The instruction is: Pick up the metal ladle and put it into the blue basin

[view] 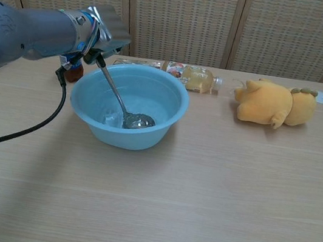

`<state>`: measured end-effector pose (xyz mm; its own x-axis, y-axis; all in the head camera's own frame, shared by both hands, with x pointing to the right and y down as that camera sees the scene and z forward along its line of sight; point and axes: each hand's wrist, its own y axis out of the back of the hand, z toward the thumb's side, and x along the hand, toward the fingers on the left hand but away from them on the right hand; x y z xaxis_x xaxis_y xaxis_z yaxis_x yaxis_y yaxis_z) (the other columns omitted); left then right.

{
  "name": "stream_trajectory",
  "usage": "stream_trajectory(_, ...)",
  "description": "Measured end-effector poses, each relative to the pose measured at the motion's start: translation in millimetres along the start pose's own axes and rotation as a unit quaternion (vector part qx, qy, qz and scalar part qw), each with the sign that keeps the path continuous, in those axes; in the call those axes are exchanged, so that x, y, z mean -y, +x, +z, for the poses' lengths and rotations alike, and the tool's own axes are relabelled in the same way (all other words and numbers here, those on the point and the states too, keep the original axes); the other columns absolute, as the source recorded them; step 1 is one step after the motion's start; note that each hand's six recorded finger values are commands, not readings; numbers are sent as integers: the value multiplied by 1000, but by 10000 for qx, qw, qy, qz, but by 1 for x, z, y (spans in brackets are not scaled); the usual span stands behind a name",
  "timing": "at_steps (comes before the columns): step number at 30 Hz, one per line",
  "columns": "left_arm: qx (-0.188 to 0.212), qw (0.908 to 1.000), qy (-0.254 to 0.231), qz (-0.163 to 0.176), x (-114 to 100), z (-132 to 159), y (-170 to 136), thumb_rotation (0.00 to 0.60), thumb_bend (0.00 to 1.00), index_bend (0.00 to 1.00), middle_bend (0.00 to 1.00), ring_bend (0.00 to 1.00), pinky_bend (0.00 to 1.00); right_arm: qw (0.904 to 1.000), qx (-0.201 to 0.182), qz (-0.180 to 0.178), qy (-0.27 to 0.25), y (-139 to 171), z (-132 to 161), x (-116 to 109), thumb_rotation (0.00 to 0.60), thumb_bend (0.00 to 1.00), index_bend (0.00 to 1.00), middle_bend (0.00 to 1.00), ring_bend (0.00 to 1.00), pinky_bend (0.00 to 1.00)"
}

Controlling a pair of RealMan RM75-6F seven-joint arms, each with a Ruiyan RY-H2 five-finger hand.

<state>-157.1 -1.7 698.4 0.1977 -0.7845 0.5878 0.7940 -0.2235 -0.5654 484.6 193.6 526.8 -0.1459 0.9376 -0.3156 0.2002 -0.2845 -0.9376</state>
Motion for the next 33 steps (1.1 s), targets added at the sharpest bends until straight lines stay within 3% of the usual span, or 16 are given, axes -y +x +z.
stream_trajectory(7,-21,9997,-236,34,-2,-3,0,600,578,843,1000,977,1000,10000,0,14,-11,0,0,0,600,0,0,0,0,0)
stream_trajectory(14,-31,9944,-1054,108,-5,-16,-1,600,602,850,1000,977,1000,10000,-5,39,17,0,0,2,600,0,0,0,0,0)
stream_trajectory(20,-2,9829,-1839,128,-3,-32,-2,600,619,854,1000,977,1000,10000,-20,66,56,0,2,4,600,0,0,0,0,0)
stream_trajectory(27,111,9621,-2720,164,1,-50,-5,600,618,854,1000,977,1000,9999,-41,92,111,0,5,7,600,0,0,0,0,0)
stream_trajectory(33,189,9512,-3072,225,-2,-67,-10,600,618,854,1000,977,1000,9998,-35,110,136,0,6,9,600,0,0,0,0,0)
